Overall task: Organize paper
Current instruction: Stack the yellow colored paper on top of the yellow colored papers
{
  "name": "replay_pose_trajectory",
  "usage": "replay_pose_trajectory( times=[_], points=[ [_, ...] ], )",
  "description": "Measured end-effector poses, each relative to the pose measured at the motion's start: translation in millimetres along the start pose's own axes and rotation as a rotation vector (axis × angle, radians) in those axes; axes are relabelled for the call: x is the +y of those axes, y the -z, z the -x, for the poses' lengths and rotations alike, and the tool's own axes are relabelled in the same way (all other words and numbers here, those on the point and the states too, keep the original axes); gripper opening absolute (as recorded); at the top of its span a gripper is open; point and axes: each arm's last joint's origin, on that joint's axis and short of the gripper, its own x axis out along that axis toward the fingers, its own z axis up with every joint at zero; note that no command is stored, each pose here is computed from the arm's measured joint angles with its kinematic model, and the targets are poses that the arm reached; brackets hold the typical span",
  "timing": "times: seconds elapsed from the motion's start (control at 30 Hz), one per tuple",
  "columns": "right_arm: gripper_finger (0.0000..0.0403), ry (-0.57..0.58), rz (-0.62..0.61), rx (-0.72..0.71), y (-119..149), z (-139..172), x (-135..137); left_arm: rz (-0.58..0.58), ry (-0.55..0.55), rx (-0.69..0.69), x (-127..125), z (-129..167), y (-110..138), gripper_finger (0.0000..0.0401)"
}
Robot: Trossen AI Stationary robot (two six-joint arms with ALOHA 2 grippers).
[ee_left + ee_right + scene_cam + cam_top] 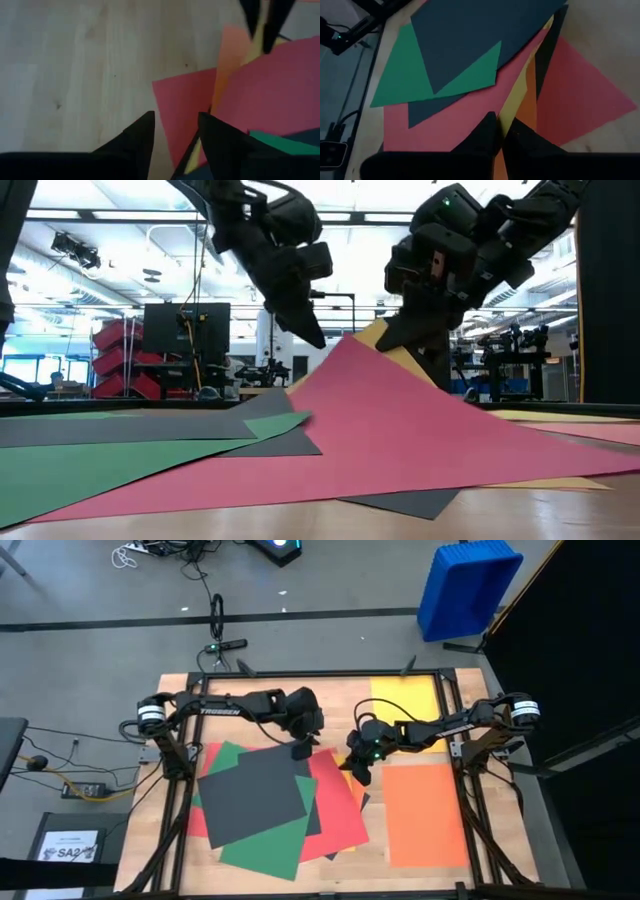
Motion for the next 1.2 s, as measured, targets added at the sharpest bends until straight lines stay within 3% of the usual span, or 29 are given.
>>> replay_pose_trajectory(
  times=[0.37,0.97,1.2],
  points=[
    [0.0000,0.002,0.043,-0.012,-5,0,2,-0.042,0.160,-0.008,7,-14,6,0.0147],
    [0.0000,0.017,0.052,-0.014,-5,0,2,-0.019,0.210,0.051,12,-36,17,0.0147],
    [0.0000,0.110,0.068,-0.050,-6,0,-1,-0.015,0.238,0.056,11,-36,18,0.0147]
  ],
)
